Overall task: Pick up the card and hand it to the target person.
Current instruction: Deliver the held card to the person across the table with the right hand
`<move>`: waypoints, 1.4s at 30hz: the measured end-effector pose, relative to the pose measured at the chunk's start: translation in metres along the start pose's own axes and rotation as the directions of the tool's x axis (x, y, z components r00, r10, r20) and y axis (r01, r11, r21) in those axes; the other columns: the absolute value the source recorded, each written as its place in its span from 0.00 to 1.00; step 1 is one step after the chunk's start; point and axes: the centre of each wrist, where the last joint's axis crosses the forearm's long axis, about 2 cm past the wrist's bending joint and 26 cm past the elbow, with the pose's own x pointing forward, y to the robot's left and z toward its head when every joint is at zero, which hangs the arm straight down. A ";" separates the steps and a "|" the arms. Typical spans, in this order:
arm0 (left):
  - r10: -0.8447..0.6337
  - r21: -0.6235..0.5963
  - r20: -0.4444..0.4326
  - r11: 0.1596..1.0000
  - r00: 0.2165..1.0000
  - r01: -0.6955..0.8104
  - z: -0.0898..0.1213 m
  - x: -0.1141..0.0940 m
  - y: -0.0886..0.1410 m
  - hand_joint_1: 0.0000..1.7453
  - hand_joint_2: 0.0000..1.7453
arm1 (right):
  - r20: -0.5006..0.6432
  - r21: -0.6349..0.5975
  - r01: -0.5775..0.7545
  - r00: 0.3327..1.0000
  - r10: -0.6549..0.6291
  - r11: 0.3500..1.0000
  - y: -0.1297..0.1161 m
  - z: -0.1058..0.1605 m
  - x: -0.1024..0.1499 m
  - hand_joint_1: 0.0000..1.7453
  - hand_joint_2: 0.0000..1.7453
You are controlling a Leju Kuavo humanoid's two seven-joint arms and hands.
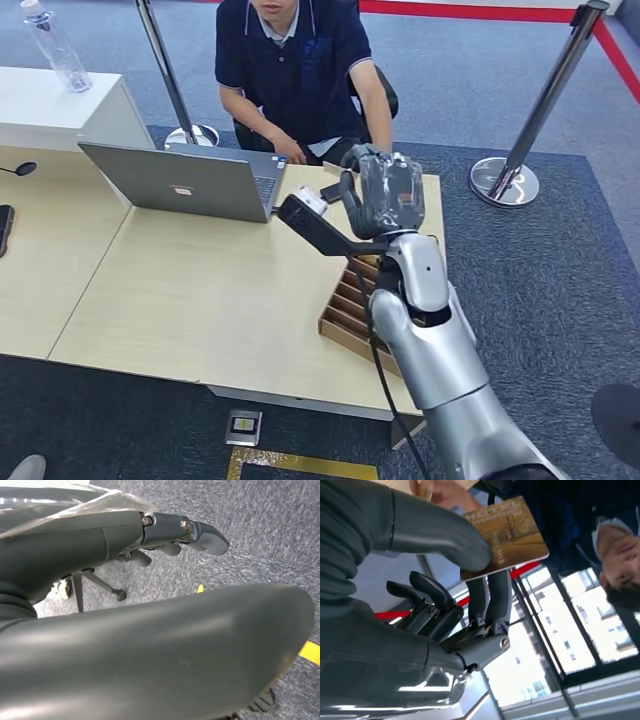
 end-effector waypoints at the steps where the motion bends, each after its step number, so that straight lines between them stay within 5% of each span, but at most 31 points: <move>1: -0.005 -0.001 0.000 1.000 1.000 0.005 0.000 0.000 0.000 0.00 0.00 | -0.003 0.017 -0.002 1.000 0.002 1.000 -0.001 -0.006 0.001 1.00 1.00; 12: -0.028 0.000 -0.009 1.000 1.000 0.028 0.000 0.002 0.003 0.00 0.00 | -0.072 0.145 -0.008 0.997 0.019 0.989 -0.011 -0.039 0.007 1.00 1.00; 30: -0.051 0.006 -0.009 0.999 0.999 0.051 -0.001 0.003 0.007 0.00 0.00 | -0.172 0.160 -0.135 0.972 0.162 0.978 0.002 -0.034 -0.003 1.00 1.00; 32: -0.053 0.008 -0.008 0.999 0.999 0.053 -0.001 0.003 0.008 0.00 0.00 | -0.175 0.151 -0.138 0.971 0.164 0.979 0.003 -0.033 -0.004 0.82 1.00; 34: -0.054 0.009 -0.008 0.998 0.998 0.054 -0.001 0.003 0.008 0.00 0.00 | -0.179 0.138 -0.133 0.971 0.157 0.981 0.003 -0.033 -0.004 0.31 1.00; 35: -0.054 0.009 -0.008 0.999 0.999 0.054 -0.001 0.003 0.009 0.00 0.00 | -0.181 0.127 -0.124 0.973 0.146 0.984 0.002 -0.033 -0.005 0.16 1.00; 36: -0.052 0.010 -0.008 0.999 0.999 0.052 -0.001 0.004 0.009 0.00 0.00 | -0.182 0.112 -0.111 0.975 0.130 0.987 0.002 -0.033 -0.006 0.00 0.75; 39: -0.045 0.011 -0.008 0.999 0.999 0.045 -0.001 0.004 0.009 0.00 0.00 | -0.177 0.046 -0.056 0.982 0.063 0.997 0.002 -0.032 -0.006 0.00 0.00; 42: -0.028 0.013 -0.012 1.000 1.000 0.029 -0.001 0.003 0.009 0.00 0.00 | -0.157 -0.043 0.037 0.987 -0.044 0.998 0.008 -0.020 -0.001 0.00 0.00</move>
